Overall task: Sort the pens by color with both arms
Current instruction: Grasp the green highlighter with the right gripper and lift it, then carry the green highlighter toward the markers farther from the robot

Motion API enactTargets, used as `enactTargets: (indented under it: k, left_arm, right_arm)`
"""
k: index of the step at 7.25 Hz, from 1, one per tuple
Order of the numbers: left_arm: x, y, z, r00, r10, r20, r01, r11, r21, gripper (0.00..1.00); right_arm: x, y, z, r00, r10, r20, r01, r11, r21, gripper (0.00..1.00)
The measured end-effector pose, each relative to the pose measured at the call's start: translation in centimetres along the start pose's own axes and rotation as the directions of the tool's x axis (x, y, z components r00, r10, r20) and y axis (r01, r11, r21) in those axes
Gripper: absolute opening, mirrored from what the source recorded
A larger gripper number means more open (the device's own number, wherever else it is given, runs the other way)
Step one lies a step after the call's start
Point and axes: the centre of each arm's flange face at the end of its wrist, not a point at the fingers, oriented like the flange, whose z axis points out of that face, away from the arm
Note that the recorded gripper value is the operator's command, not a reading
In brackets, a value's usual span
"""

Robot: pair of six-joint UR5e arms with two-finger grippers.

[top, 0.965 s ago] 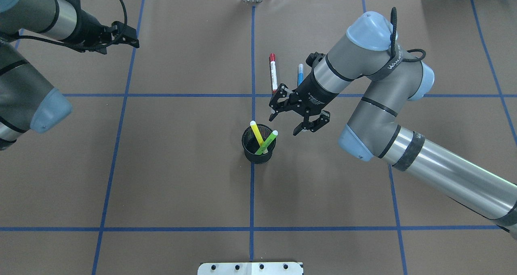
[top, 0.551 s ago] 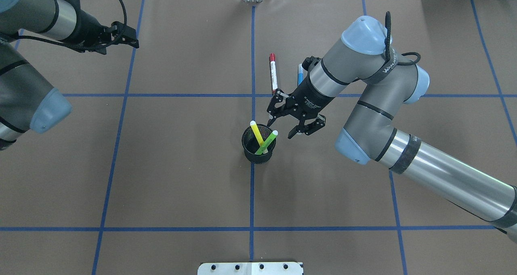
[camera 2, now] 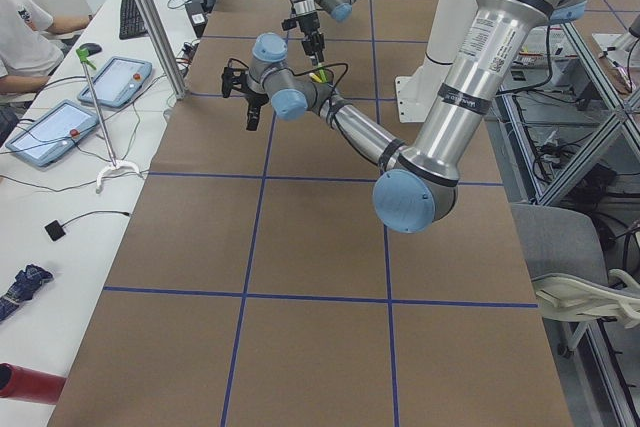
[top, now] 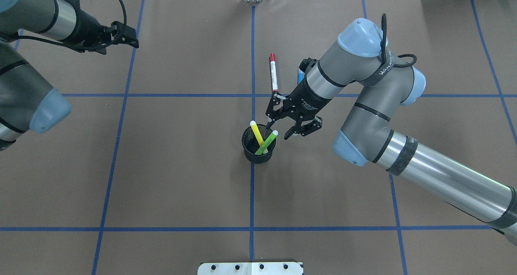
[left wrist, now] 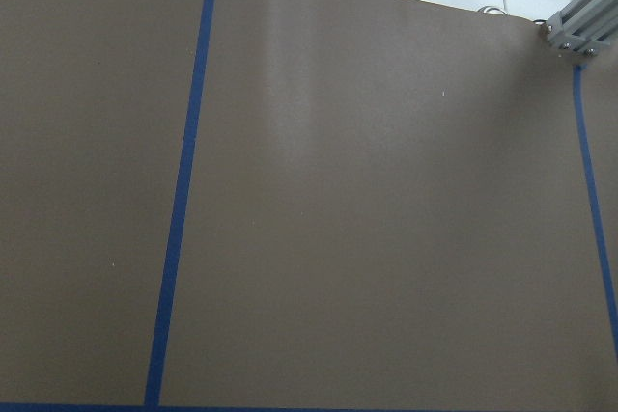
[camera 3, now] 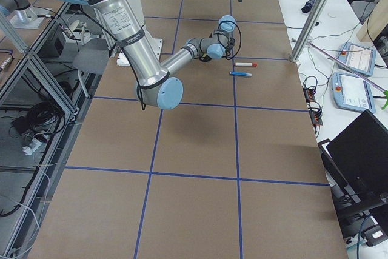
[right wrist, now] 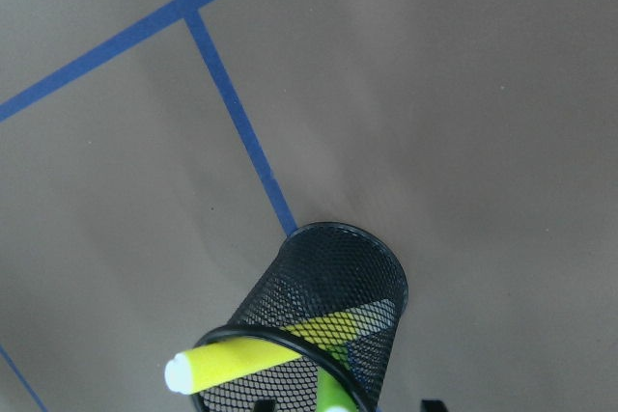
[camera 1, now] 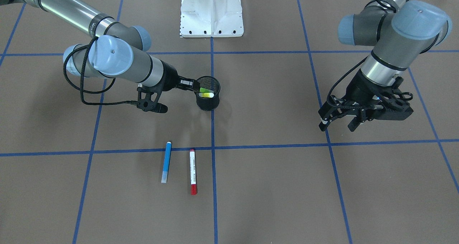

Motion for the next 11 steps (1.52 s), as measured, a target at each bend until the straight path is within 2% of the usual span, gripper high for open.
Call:
enactTargets:
  k: [2, 3, 4, 6, 8, 11]
  left_arm:
    - [-0.1, 0.1, -0.1, 1.0, -0.002, 0.0, 0.002, 1.0, 0.0, 0.99]
    - [-0.1, 0.1, -0.1, 1.0, -0.003, 0.0, 0.003, 1.0, 0.0, 0.99]
    - [-0.1, 0.1, -0.1, 1.0, -0.004, 0.0, 0.004, 1.0, 0.0, 0.99]
    - [-0.3, 0.2, 0.0, 1.0, -0.004, 0.002, 0.004, 1.0, -0.001, 0.99]
    - [-0.4, 0.2, 0.0, 1.0, -0.004, 0.004, 0.004, 1.0, -0.002, 0.99]
    - [-0.3, 0.4, 0.1, 1.0, -0.007, 0.003, 0.007, 1.0, -0.004, 0.99]
  right_arm:
    - [-0.3, 0.3, 0.3, 1.0, -0.005, 0.001, 0.005, 1.0, 0.0, 0.27]
    - [-0.3, 0.3, 0.3, 1.0, -0.006, 0.001, 0.006, 1.0, 0.002, 0.08]
    - [-0.3, 0.3, 0.4, 1.0, -0.006, 0.001, 0.006, 1.0, 0.004, 0.0]
    - [-0.3, 0.3, 0.4, 1.0, -0.01, 0.001, 0.01, 1.0, 0.004, 0.0]
    - [-0.9, 0.0, -1.4, 1.0, -0.014, 0.021, 0.014, 1.0, 0.006, 0.0]
    - [-1.6, -0.7, -8.9, 0.997, -0.011, 0.077, 0.015, 0.999, -0.052, 0.0]
